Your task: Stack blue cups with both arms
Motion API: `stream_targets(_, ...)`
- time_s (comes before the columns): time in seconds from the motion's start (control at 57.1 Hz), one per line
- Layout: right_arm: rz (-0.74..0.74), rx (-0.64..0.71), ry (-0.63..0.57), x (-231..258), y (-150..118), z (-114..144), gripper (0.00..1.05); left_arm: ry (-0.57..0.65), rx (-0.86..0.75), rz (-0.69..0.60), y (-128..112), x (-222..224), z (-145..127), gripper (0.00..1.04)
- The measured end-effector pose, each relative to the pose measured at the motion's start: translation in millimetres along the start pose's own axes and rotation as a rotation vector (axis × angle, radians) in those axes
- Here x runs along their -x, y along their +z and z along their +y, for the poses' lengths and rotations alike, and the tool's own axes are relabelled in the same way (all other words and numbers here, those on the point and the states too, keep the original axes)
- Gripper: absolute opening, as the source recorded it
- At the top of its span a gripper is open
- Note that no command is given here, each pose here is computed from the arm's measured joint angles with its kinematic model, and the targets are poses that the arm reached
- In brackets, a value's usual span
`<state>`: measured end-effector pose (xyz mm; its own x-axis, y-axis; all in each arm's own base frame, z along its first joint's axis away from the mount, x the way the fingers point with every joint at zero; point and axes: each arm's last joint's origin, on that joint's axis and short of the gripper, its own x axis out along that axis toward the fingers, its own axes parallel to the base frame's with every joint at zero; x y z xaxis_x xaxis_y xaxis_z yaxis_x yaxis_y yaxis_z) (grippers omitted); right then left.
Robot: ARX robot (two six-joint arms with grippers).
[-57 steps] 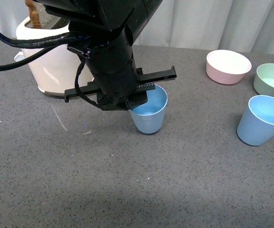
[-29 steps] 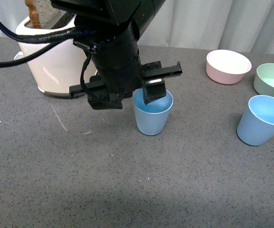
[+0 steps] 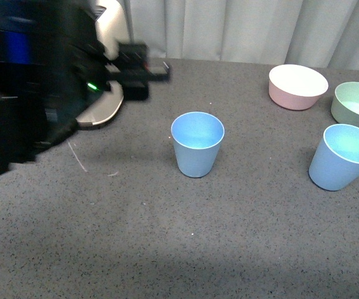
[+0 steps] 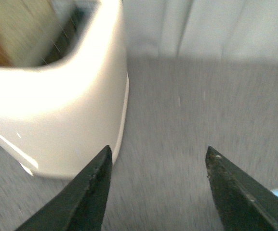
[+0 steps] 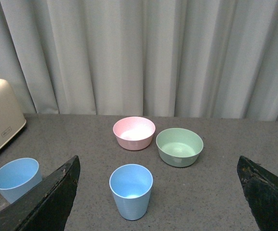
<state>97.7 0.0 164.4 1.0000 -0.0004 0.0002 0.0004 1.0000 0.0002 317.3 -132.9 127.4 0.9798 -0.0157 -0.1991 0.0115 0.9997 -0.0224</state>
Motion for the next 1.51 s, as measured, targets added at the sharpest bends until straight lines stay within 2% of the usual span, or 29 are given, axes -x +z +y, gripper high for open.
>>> stream_targets(0.07,0.0,0.0,0.001,0,0,0,0.95,-0.001,0.031,-0.155,24,20,19,0.46)
stream_targets(0.14,0.0,0.0,0.002,0,0,0,0.95,0.005,0.037,-0.242,40,41,38,0.33)
stream_targets(0.315,0.0,0.0,0.003,0,0,0,0.95,0.006,-0.004,-0.183,19,77,70,0.03)
stream_targets(0.701,0.0,0.0,0.003,0,0,0,0.95,0.015,-0.013,-0.185,10,131,106,0.04)
stream_targets(1.174,0.0,0.0,0.003,0,0,0,0.95,0.014,-0.013,-0.186,4,170,129,0.04)
stream_targets(1.507,0.0,0.0,0.003,0,0,0,0.95,0.011,-0.014,-0.211,8,189,129,0.04)
